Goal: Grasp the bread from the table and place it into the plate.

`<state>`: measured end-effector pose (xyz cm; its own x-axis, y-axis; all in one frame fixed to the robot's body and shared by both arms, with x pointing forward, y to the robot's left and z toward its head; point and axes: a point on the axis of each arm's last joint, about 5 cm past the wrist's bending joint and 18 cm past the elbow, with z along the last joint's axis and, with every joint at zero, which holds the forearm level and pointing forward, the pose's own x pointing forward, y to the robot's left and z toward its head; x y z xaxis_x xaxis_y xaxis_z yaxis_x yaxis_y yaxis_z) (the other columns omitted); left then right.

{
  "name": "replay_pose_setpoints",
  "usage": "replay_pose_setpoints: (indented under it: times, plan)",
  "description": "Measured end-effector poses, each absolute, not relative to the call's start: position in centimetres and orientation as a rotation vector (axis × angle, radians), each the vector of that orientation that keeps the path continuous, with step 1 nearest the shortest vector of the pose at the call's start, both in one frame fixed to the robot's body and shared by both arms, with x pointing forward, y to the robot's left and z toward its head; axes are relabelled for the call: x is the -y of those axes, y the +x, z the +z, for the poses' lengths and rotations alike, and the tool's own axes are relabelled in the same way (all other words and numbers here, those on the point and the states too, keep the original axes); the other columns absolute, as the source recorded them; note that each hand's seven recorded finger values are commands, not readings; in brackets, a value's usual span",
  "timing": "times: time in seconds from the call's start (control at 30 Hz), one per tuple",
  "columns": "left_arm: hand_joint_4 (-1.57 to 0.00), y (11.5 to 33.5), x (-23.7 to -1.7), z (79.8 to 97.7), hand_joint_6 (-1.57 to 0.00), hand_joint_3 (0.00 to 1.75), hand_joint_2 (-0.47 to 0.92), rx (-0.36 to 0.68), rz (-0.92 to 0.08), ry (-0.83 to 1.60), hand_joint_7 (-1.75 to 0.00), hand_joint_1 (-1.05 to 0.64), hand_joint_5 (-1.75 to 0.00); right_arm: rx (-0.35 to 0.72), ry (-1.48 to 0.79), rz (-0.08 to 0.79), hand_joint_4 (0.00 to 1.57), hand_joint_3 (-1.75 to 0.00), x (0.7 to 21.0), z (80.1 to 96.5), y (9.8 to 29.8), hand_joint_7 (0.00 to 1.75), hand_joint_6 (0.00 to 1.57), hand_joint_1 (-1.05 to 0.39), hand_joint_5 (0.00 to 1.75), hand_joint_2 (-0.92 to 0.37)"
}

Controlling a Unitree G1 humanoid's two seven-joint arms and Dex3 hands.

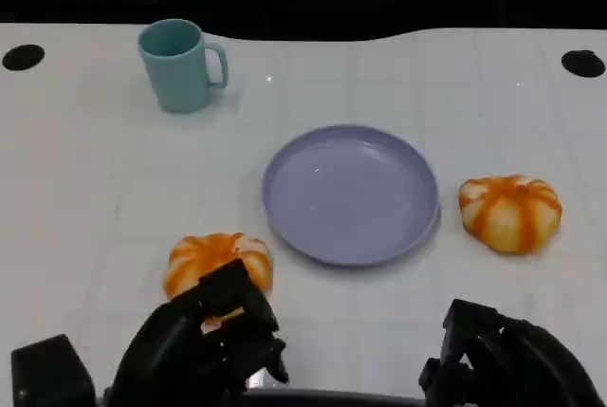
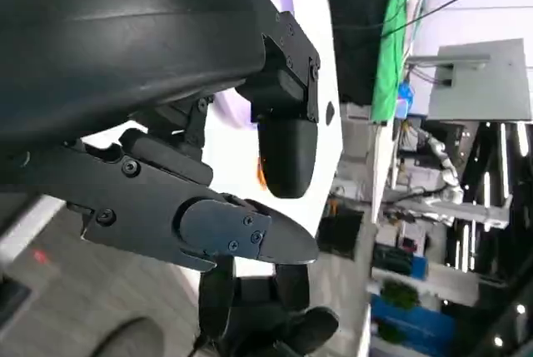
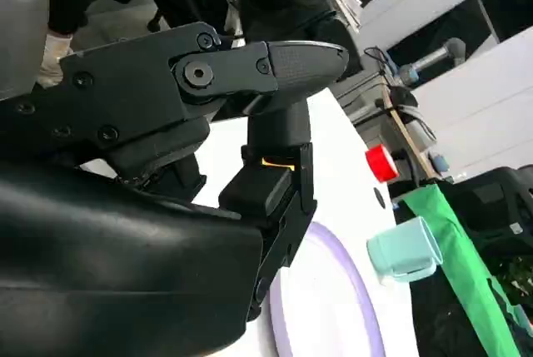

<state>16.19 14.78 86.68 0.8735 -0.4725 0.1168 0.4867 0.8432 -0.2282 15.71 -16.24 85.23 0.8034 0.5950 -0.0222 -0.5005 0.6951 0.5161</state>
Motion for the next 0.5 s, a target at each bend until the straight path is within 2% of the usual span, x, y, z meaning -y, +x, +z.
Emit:
replay_pose_setpoints:
  times: [0.07, 0.1, 0.13, 0.17, 0.33, 0.4, 0.5]
  plan:
    - [-0.56, 16.3, -14.9, 87.0, -0.48, 0.19, 0.92, 0.079, -0.496, -0.191, -0.91, -0.62, -1.29, -0.192, 0.518, 0.616, 0.88, -0.24, 16.2, 85.2, 15.7, 1.36, 0.77, -0.71, 1.59, -0.92]
    - [-0.58, 16.3, -15.0, 87.2, -0.49, 0.18, 0.92, 0.092, -0.493, -0.158, -0.79, -0.62, -1.2, -0.192, 0.518, 0.617, 0.87, -0.24, 16.2, 85.2, 15.8, 1.36, 0.77, -0.71, 1.59, -0.92]
    - [-0.54, 16.4, -15.1, 87.5, -0.48, 0.15, 0.92, 0.103, -0.492, -0.125, -0.6, -0.62, -1.11, -0.191, 0.518, 0.617, 0.87, -0.24, 16.1, 85.2, 15.8, 1.36, 0.77, -0.71, 1.59, -0.92]
    - [-0.51, 16.5, -15.2, 87.8, -0.46, 0.14, 0.92, 0.112, -0.491, -0.089, -0.52, -0.63, -1.07, -0.191, 0.518, 0.617, 0.87, -0.24, 16.1, 85.3, 15.8, 1.36, 0.76, -0.71, 1.59, -0.92]
    - [-0.34, 17.4, -16.4, 90.3, -0.43, 0.03, 0.92, 0.157, -0.496, 0.207, -0.18, -0.58, -0.93, -0.19, 0.509, 0.617, 0.85, -0.25, 16.0, 85.3, 15.9, 1.38, 0.76, -0.71, 1.6, -0.92]
    - [-0.29, 17.4, -16.8, 91.2, -0.42, 0.03, 0.92, 0.159, -0.484, 0.348, -0.11, -0.6, -0.88, -0.19, 0.507, 0.612, 0.85, -0.25, 16.0, 85.4, 16.0, 1.39, 0.76, -0.71, 1.6, -0.92]
    - [-0.29, 17.5, -17.0, 92.4, -0.38, 0.03, 0.92, 0.168, -0.462, 0.583, -0.03, -0.64, -0.6, -0.19, 0.504, 0.606, 0.85, -0.25, 15.9, 85.4, 16.1, 1.39, 0.76, -0.71, 1.61, -0.92]
